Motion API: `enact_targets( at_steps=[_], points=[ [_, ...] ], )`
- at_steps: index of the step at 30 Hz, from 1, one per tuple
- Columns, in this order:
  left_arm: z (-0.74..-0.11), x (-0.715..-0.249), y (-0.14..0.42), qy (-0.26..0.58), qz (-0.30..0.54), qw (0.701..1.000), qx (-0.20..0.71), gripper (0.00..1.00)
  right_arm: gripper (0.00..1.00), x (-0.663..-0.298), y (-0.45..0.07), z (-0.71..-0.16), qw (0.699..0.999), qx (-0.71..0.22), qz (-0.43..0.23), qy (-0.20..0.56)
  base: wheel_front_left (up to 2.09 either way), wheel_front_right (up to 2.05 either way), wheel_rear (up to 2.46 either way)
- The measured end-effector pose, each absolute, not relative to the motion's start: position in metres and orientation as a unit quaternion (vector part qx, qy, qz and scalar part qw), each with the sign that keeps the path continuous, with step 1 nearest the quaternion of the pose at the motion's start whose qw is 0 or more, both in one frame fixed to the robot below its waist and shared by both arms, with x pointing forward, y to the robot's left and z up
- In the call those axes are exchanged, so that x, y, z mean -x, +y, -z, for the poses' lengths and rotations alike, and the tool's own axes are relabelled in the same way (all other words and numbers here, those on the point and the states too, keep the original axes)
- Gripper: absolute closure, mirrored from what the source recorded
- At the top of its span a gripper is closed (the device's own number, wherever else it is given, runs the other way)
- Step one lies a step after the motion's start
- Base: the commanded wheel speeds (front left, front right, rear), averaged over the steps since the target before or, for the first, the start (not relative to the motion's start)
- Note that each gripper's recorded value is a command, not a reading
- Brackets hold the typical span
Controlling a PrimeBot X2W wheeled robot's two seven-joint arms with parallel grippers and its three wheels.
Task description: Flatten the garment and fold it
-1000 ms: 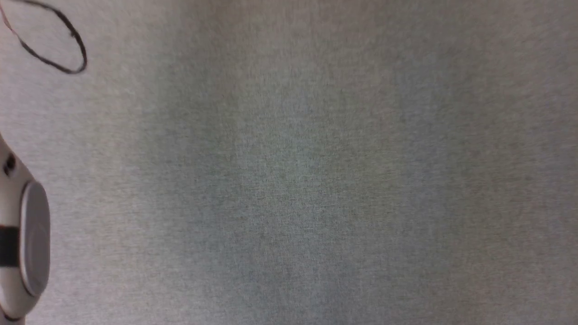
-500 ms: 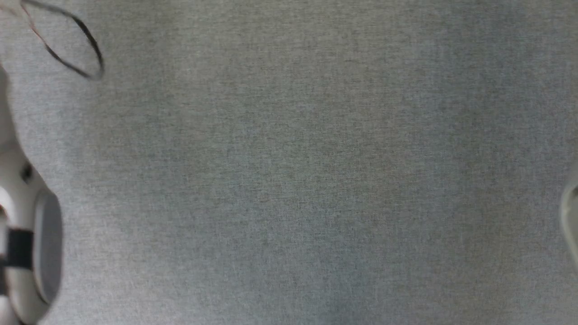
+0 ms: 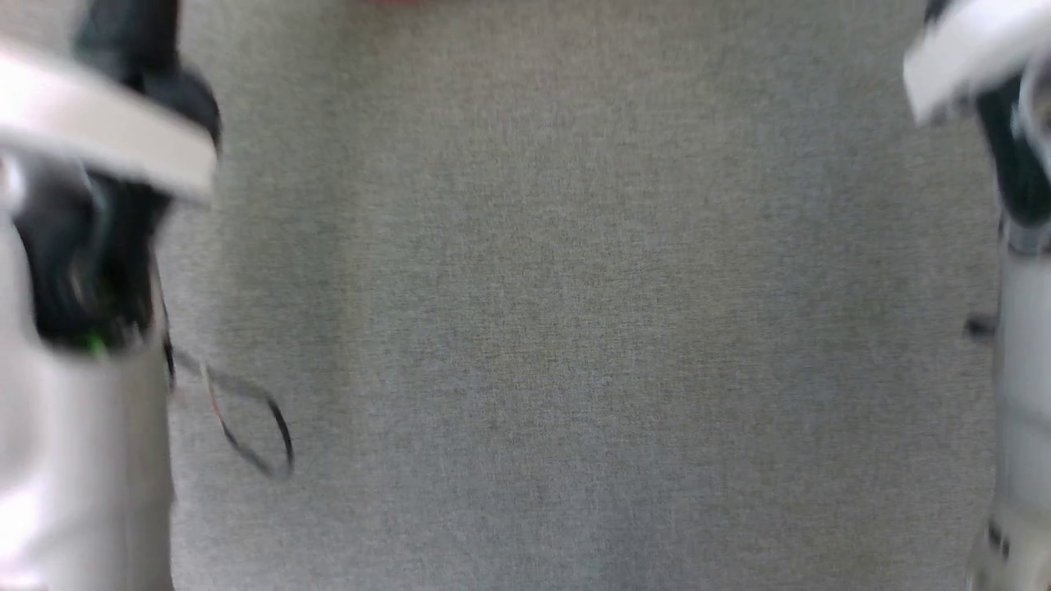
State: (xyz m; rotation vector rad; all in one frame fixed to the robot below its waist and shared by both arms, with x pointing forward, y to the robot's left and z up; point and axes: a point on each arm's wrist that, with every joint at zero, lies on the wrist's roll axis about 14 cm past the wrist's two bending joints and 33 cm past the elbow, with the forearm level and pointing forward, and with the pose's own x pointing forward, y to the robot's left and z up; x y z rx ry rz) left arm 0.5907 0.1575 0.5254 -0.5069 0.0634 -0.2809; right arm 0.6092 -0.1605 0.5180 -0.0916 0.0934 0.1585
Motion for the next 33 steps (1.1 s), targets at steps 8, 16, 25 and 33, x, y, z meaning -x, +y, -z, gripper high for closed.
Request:
enact_targets(
  at_steps=[8,16,25,33],
  points=[
    [-0.503,-0.508,0.164,0.083,0.105,0.955,0.265,1.00,1.00,-0.537,-0.173,-0.524,0.997,0.001,-0.058,0.059,0.00,0.00,0.00],
    [-0.474,-0.427,0.170,0.164,0.067,0.945,0.274,1.00,1.00,-0.468,-0.186,-0.511,0.993,-0.043,-0.037,0.100,0.00,0.00,0.00],
    [-0.456,-0.353,0.168,0.242,0.060,0.925,0.287,1.00,1.00,-0.399,-0.193,-0.489,0.982,-0.080,-0.027,0.167,0.00,0.00,0.00],
    [-0.460,-0.309,0.173,0.262,0.054,0.915,0.303,1.00,1.00,-0.354,-0.211,-0.488,0.977,-0.117,-0.001,0.179,0.00,0.00,0.00]
  ],
)
